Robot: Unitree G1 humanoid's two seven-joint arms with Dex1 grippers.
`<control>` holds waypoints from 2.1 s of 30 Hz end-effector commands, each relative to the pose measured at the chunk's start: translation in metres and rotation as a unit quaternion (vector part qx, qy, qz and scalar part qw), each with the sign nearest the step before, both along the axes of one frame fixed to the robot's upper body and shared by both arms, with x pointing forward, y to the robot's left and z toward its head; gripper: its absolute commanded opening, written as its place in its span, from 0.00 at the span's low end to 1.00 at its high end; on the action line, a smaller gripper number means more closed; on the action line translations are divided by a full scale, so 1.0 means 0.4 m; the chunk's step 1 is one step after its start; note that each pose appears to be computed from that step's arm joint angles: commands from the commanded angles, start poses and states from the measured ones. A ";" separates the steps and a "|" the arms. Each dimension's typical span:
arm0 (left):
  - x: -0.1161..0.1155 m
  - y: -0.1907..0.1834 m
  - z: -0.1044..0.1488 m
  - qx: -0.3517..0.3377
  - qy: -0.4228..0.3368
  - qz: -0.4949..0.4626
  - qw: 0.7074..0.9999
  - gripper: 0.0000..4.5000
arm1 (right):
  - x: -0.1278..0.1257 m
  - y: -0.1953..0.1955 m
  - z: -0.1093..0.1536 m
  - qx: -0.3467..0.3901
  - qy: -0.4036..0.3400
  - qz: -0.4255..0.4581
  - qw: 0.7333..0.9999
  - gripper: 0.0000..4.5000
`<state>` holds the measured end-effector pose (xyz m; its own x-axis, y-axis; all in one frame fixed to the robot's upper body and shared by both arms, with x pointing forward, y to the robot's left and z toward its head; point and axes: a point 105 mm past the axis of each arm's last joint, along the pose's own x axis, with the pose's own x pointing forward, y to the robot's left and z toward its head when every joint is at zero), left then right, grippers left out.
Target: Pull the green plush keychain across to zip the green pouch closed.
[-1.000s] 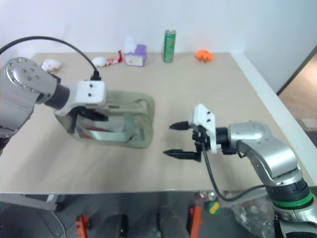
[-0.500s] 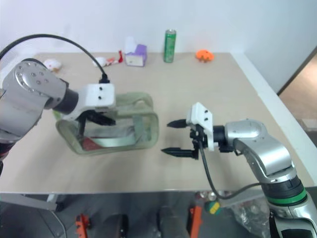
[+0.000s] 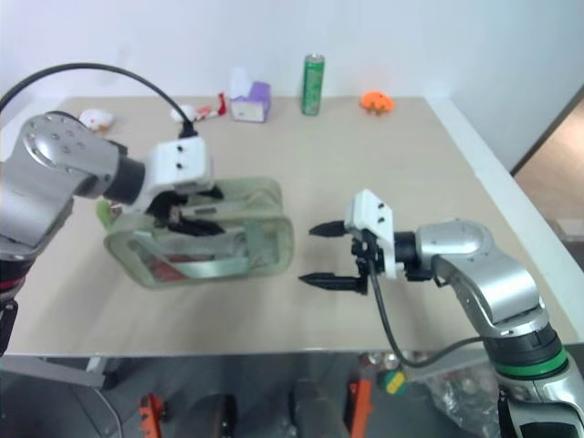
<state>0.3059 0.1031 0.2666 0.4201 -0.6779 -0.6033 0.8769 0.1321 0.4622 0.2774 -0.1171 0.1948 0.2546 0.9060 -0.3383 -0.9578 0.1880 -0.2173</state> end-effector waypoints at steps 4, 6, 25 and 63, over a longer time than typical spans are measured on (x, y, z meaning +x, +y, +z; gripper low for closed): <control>-0.024 0.019 0.097 -0.114 -0.060 -0.040 0.991 0.74 | 0.027 -0.011 0.065 0.019 -0.044 -0.010 0.999 1.00; -0.039 0.025 0.121 -0.174 -0.062 -0.055 0.981 0.74 | 0.043 -0.004 0.081 0.029 -0.058 -0.017 0.998 1.00; -0.066 0.213 0.122 -0.396 -0.059 0.060 0.915 0.74 | 0.056 0.101 0.116 0.056 -0.089 0.044 0.994 1.00; -0.290 0.167 -0.028 -0.439 0.074 0.049 0.894 0.75 | 0.075 0.141 0.085 0.075 -0.080 0.048 0.993 0.33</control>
<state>0.1927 0.1687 0.2436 0.4320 -0.9011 0.0377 0.9018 0.4309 -0.0339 0.3097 -0.0604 0.2171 0.2069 0.9591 -0.1931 -0.9397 0.1399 -0.3120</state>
